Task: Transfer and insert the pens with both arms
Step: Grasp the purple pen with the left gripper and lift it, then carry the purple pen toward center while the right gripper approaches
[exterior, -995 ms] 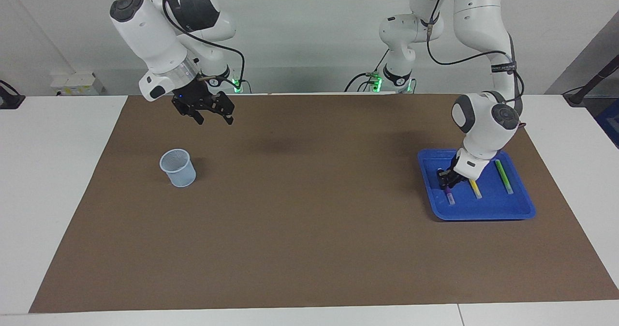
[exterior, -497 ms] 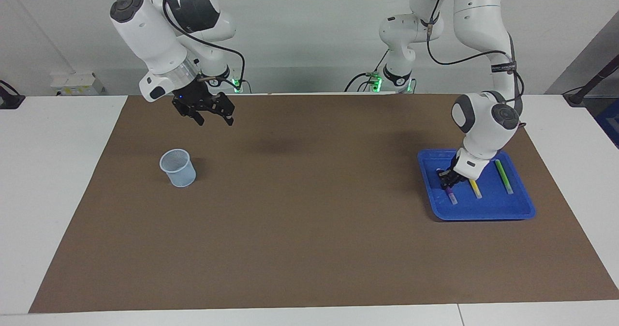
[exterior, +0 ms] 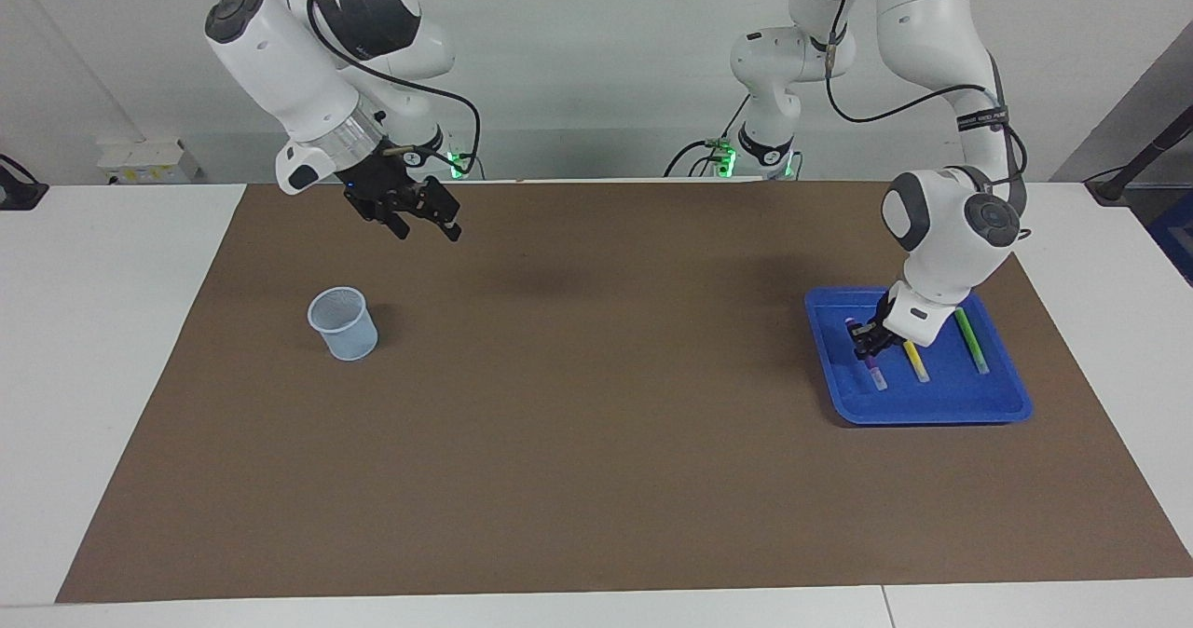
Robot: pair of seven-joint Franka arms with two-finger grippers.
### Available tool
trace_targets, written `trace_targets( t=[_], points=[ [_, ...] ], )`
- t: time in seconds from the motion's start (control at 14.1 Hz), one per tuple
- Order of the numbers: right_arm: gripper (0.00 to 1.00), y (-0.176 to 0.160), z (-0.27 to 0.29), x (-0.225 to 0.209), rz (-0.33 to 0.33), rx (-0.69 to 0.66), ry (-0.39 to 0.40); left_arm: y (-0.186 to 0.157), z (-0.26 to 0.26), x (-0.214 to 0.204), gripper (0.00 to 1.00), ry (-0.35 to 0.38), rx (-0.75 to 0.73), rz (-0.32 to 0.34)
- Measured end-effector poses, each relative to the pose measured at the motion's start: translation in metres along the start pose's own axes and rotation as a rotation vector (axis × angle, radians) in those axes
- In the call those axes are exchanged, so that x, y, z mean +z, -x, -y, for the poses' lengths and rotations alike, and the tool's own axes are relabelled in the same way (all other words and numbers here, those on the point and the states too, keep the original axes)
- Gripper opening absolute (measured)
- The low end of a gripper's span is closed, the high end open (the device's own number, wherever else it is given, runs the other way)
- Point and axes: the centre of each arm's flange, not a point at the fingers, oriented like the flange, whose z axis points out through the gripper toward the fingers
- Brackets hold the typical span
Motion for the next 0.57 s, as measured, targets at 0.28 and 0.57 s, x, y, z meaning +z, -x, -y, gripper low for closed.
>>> trace_targets(
  t=[0.28, 0.57],
  points=[
    [1.00, 0.000, -0.002, 0.005, 0.006, 0.010, -0.007, 0.002, -0.010, -0.056, 0.17, 0.004, -0.144, 0.004],
    [1.00, 0.001, 0.001, 0.006, 0.023, 0.031, -0.055, 0.012, -0.045, -0.094, 0.17, 0.100, -0.434, -0.018]
  ],
)
